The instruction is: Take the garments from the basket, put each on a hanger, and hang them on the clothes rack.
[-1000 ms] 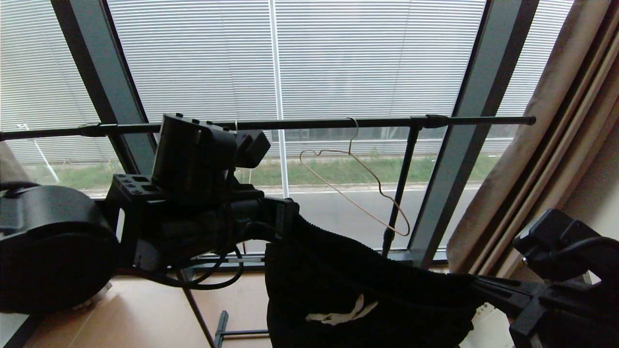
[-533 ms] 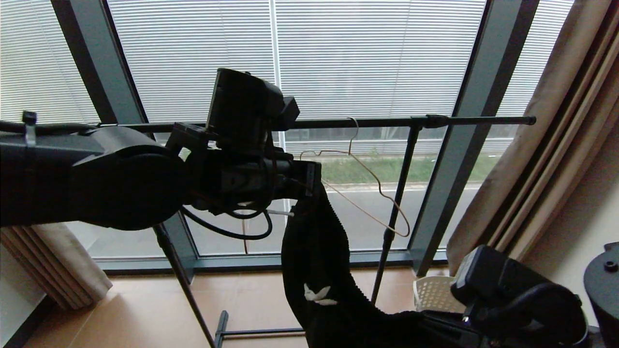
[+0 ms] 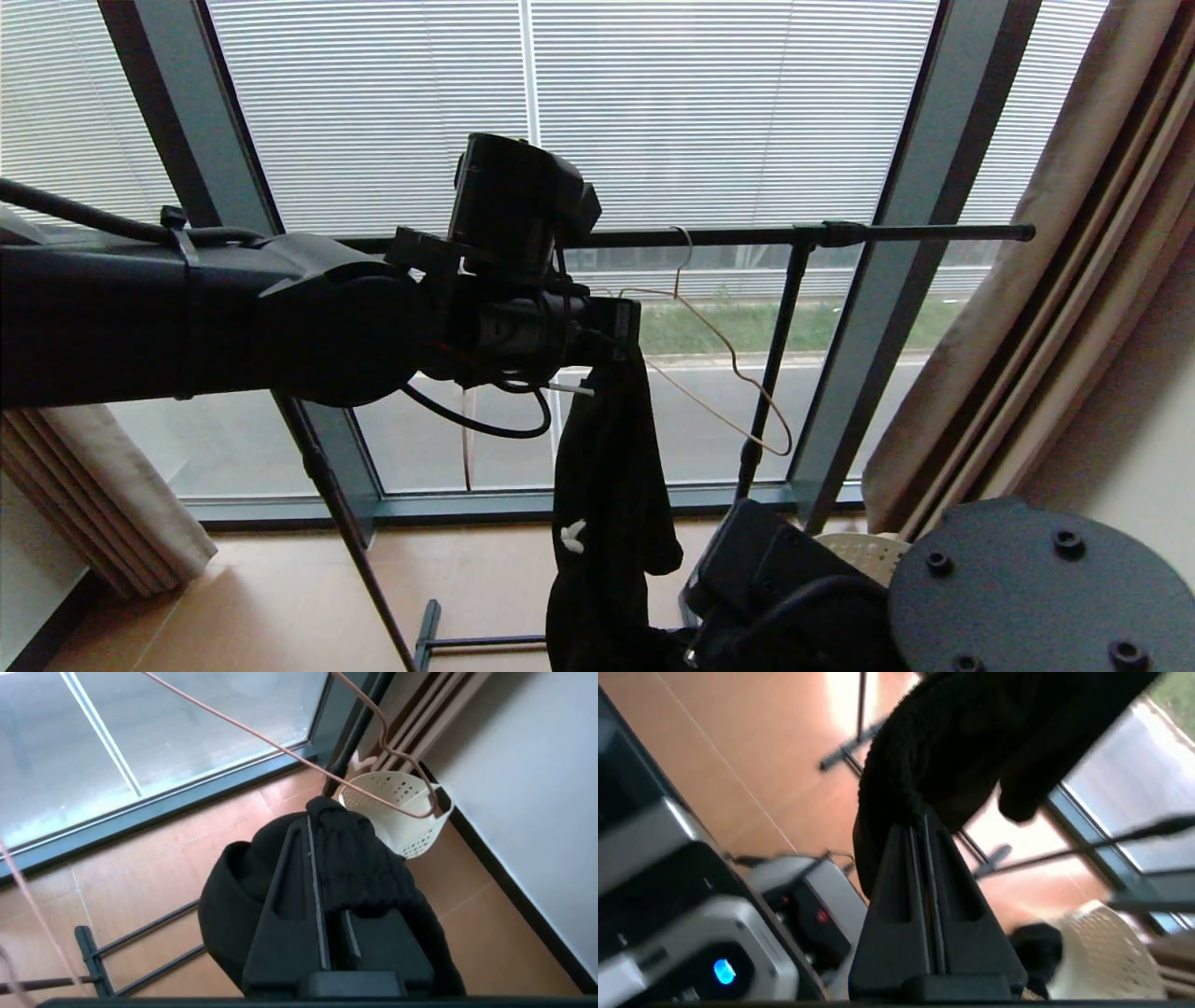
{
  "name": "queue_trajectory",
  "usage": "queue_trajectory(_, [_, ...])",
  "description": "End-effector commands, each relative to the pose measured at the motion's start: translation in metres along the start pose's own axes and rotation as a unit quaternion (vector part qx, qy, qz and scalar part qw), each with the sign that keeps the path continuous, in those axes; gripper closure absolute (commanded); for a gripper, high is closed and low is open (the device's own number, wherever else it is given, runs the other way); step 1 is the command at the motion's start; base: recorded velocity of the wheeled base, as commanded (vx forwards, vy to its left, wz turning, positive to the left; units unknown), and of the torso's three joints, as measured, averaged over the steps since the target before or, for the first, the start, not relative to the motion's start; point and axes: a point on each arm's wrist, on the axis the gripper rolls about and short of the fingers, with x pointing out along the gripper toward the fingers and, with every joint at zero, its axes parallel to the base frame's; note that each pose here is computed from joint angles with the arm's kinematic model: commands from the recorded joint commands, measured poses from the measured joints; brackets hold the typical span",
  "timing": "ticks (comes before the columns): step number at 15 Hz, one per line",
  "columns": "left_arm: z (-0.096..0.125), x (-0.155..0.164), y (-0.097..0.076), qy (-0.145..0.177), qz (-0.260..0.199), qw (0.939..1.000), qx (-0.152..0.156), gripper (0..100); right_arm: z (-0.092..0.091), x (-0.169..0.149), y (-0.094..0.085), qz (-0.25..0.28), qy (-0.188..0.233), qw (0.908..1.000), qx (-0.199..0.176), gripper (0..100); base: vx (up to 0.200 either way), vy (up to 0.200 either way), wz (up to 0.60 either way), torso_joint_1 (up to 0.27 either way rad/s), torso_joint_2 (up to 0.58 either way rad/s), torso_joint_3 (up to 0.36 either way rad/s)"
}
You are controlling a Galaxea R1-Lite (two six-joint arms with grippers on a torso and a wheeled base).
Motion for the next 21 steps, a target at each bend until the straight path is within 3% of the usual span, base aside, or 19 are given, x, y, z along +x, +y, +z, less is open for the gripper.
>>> queue_trajectory(1, [0.0,0.001,0.0,0.002,0.0,1.0,0.001,100,-0.001,0.016,0.007,0.0,0.011,0.9999,0.0,100,0.0,0.0,0.0,0.0,0.0,0.0])
queue_trajectory(5, [0.0,-0.001,0.003,0.006,0.004,1.0,0.0,100,0.003,0.005,0.0,-0.003,-0.009,0.9995,0.031,100,0.0,0.0,0.0,0.0,0.0,0.0])
queue_trajectory(10, [-0.013,-0.024,0.016,0.032,0.019,0.9993,0.001,100,-0.013,-0.018,-0.045,-0.069,-0.016,0.9944,0.079,100,0.0,0.0,0.0,0.0,0.0,0.0])
queue_trajectory(13, [-0.023,-0.053,0.026,0.039,0.027,0.9987,0.019,100,-0.016,-0.02,-0.072,-0.12,-0.017,0.9863,0.113,100,0.0,0.0,0.0,0.0,0.0,0.0])
queue_trajectory(17, [-0.054,-0.096,0.032,0.065,0.027,0.9969,0.034,100,0.02,0.005,-0.109,-0.174,-0.034,0.9715,0.157,100,0.0,0.0,0.0,0.0,0.0,0.0])
queue_trajectory(19, [-0.067,-0.106,0.029,0.079,0.019,0.9957,0.044,100,0.034,0.015,-0.111,-0.173,-0.044,0.971,0.159,100,0.0,0.0,0.0,0.0,0.0,0.0])
queue_trajectory(21, [-0.091,-0.126,0.02,0.123,0.0,0.9902,0.066,100,0.064,0.04,-0.115,-0.174,-0.061,0.9694,0.162,100,0.0,0.0,0.0,0.0,0.0,0.0])
